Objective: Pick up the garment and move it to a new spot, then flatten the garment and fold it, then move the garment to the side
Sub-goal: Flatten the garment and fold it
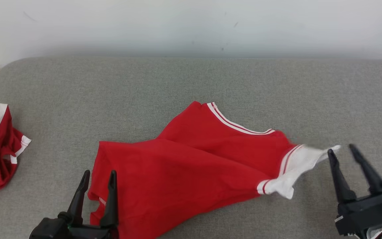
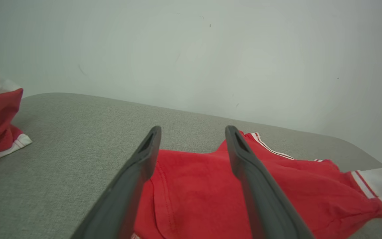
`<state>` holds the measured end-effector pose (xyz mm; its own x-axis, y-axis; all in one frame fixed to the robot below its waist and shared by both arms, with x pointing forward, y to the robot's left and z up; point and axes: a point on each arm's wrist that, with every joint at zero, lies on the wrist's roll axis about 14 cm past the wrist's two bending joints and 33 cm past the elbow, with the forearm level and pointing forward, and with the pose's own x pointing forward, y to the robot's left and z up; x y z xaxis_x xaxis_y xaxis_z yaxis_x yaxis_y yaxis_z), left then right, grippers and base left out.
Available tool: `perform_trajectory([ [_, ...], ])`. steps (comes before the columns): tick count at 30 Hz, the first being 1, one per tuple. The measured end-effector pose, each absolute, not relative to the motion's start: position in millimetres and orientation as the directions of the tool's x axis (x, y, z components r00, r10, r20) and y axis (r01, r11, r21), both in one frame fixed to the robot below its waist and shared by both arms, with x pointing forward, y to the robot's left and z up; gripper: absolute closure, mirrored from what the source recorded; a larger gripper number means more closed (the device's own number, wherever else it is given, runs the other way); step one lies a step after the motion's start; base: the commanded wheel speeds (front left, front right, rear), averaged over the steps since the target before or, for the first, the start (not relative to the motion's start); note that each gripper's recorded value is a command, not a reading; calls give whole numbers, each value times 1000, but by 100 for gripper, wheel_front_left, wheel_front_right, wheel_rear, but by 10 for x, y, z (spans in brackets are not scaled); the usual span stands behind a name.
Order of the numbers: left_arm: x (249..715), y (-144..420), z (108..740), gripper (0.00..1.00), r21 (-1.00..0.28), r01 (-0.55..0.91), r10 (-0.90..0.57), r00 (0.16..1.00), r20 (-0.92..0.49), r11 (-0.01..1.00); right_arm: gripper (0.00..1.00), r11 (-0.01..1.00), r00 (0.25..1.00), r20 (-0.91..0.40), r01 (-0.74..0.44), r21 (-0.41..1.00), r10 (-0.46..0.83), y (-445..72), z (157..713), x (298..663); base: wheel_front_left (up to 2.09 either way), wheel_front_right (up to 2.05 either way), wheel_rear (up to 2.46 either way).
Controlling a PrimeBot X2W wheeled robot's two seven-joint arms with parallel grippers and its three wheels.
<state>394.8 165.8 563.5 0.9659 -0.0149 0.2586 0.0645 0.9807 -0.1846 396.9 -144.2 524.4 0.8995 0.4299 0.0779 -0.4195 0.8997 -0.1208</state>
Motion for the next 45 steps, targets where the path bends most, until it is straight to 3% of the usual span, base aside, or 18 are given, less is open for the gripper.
perform_trajectory([
  [7,3931,1693,5635,0,-183,54,-5,966,258,982,0,905,882,201,-413,-106,426,-1331,5599,3969,0,0,0],
  [23,3811,1764,5525,0,-197,24,20,975,220,980,0,905,892,155,-421,-61,425,-1119,5368,4007,0,0,0],
  [34,3766,1733,5558,0,-207,27,21,974,227,978,0,898,897,-97,-437,-53,430,-1133,4742,3948,0,0,0],
  [45,3722,1737,5561,0,-208,25,24,973,228,978,0,907,901,-107,-421,27,421,-1165,4761,3864,0,0,0],
])
